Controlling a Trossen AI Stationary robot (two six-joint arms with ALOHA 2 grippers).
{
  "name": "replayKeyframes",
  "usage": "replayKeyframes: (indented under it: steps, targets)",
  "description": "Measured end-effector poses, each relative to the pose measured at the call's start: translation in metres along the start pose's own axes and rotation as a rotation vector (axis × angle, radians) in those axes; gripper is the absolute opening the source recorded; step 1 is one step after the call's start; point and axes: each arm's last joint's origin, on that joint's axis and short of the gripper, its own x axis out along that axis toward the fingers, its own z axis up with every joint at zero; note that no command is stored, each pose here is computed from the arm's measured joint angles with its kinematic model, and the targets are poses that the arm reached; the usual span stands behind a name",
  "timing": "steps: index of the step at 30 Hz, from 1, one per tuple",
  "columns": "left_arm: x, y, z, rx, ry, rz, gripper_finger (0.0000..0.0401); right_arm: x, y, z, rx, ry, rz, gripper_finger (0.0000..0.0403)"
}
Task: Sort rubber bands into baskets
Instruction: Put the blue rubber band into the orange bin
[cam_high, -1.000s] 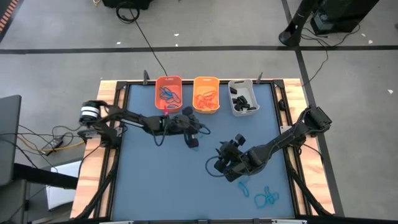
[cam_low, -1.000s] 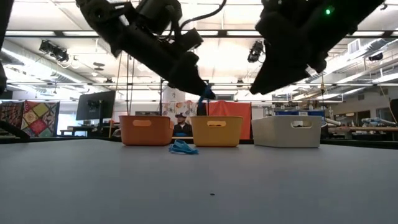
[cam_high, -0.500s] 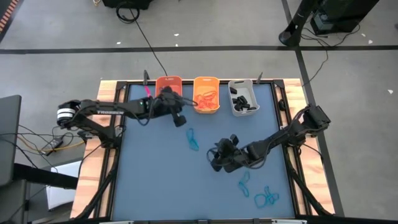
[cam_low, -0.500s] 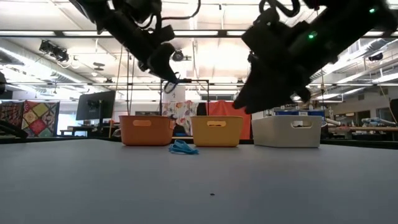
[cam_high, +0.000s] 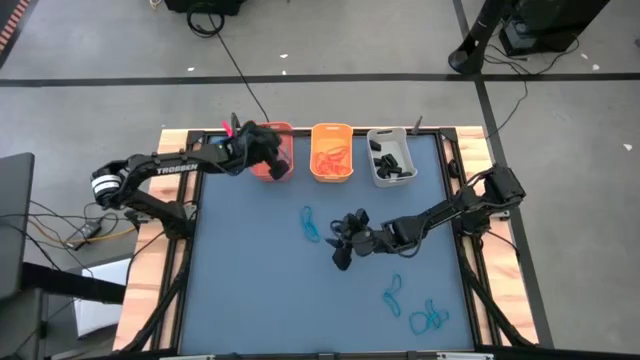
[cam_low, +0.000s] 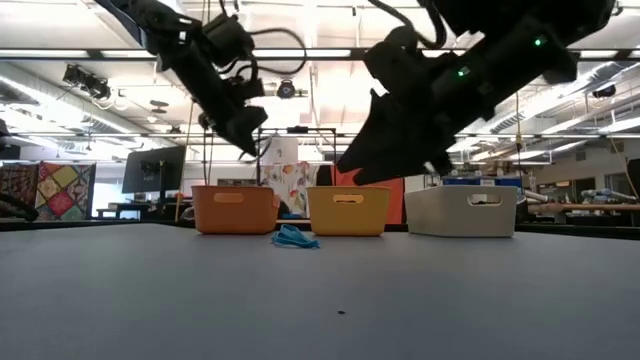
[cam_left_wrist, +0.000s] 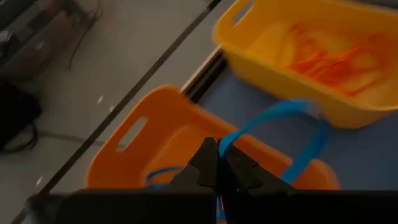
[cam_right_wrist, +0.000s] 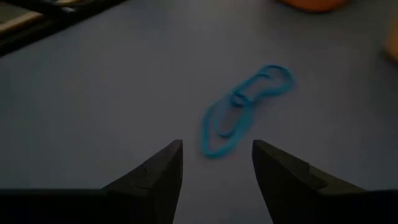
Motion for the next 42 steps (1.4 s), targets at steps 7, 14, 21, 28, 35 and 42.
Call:
replayKeyframes:
  steps: [7, 14, 21, 28, 35, 42]
  targets:
    - [0.007, 0.022, -0.012, -0.105, 0.114, 0.053, 0.0062, 0.031, 0.003, -0.015, 0.015, -0.017, 0.14, 0.0204]
    - [0.01, 0.033, -0.014, -0.131, 0.123, 0.08, 0.019, 0.049, 0.004, -0.027, -0.147, -0.04, 0.14, 0.0201]
    - [0.011, 0.036, -0.013, -0.127, 0.113, 0.087, 0.0265, 0.059, 0.006, -0.033, -0.266, -0.031, 0.123, 0.0182]
    - [0.008, 0.011, -0.009, -0.132, 0.014, 0.026, 0.0263, 0.061, 0.0, -0.033, -0.269, -0.025, 0.074, 0.0162]
    - [0.009, -0.018, -0.026, -0.119, -0.103, -0.044, 0.025, 0.062, -0.004, -0.034, -0.237, -0.023, 0.021, 0.0159]
    - [0.004, -0.029, -0.041, -0.128, -0.211, -0.069, 0.0249, 0.067, -0.014, -0.03, -0.219, -0.008, -0.016, 0.0155]
